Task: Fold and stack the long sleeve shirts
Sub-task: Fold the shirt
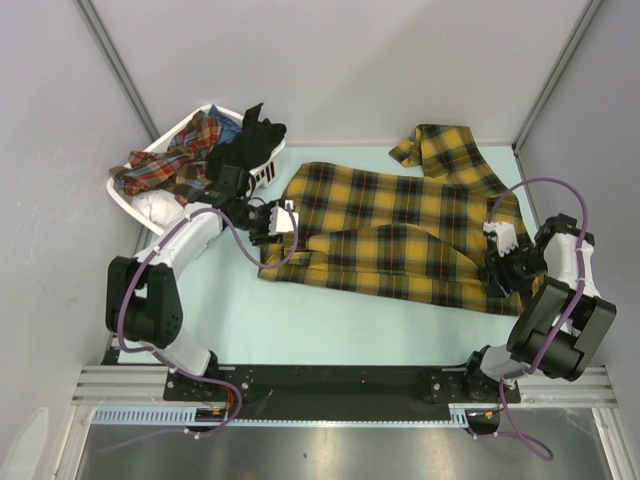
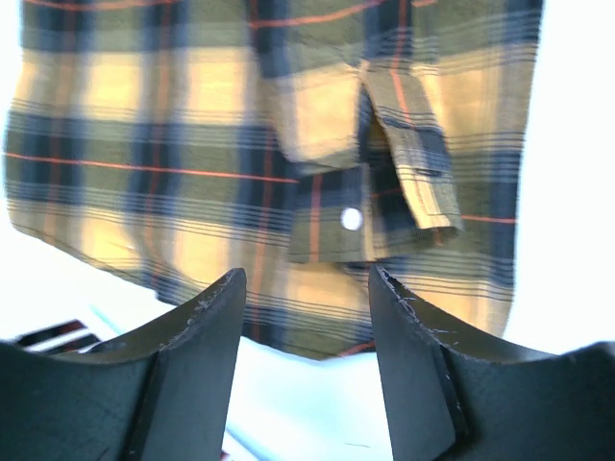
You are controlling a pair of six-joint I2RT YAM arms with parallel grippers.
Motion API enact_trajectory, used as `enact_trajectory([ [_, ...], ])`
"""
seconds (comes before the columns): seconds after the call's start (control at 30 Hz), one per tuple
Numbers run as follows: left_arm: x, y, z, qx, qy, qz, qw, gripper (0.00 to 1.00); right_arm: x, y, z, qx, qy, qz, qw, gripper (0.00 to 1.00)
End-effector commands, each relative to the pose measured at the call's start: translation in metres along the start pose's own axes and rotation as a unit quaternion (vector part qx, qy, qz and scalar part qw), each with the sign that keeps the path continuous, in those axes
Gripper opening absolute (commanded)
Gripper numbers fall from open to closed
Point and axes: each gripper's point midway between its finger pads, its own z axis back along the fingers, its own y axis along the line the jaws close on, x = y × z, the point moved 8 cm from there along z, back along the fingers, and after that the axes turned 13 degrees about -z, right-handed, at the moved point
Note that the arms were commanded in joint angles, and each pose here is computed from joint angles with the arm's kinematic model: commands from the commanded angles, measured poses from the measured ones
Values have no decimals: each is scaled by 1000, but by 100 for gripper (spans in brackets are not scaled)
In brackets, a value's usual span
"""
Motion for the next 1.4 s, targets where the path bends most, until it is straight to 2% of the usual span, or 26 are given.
enact_trajectory([
  [0.0, 3, -19, 0, -13, 22, 25, 999, 60, -21, 0, -1, -1, 44, 42, 998, 54],
  [0.2, 11, -51, -16, -58, 42, -7, 997, 60, -43, -4, -6, -2, 62, 64, 996, 54],
  [0.3, 2, -69, -22, -68, 78, -15, 995, 59, -47, -4, -11, -18, 58, 78, 995, 55],
  [0.47, -13, -92, -28, -94, 110, -14, 989, 58, -54, -5, -33, -19, 92, 86, 992, 53],
  [0.57, -23, -100, -37, -103, 120, -14, 987, 57, -54, -9, -41, -29, 95, 92, 991, 48],
  [0.63, -28, -102, -41, -100, 132, -10, 986, 50, -54, -10, -43, -32, 100, 102, 989, 39],
  [0.67, -30, -104, -42, -105, 134, -9, 985, 38, -55, -10, -44, -32, 103, 109, 988, 30],
  [0.77, -27, -109, -42, -112, 135, -5, 985, 15, -57, -10, -43, -35, 113, 127, 985, 14],
  [0.83, -21, -116, -36, -116, 128, -12, 985, 8, -62, -8, -43, -33, 126, 145, 981, 10],
  [0.87, -17, -119, -35, -123, 126, -20, 984, 2, -64, -6, -40, -31, 132, 150, 979, 4],
  [0.97, -6, -133, -25, -142, 121, -26, 982, 0, -78, 1, -35, -16, 160, 170, 972, 0],
  [1.13, 14, -165, -2, -183, 113, -15, 976, 0, -105, 19, -22, 32, 192, 181, 964, 0],
  [1.27, 27, -191, 9, -215, 96, -41, 971, 0, -131, 45, -9, 81, 221, 193, 952, 0],
  [1.37, 33, -207, 13, -237, 84, -55, 966, 0, -143, 54, -2, 85, 235, 212, 945, 0],
])
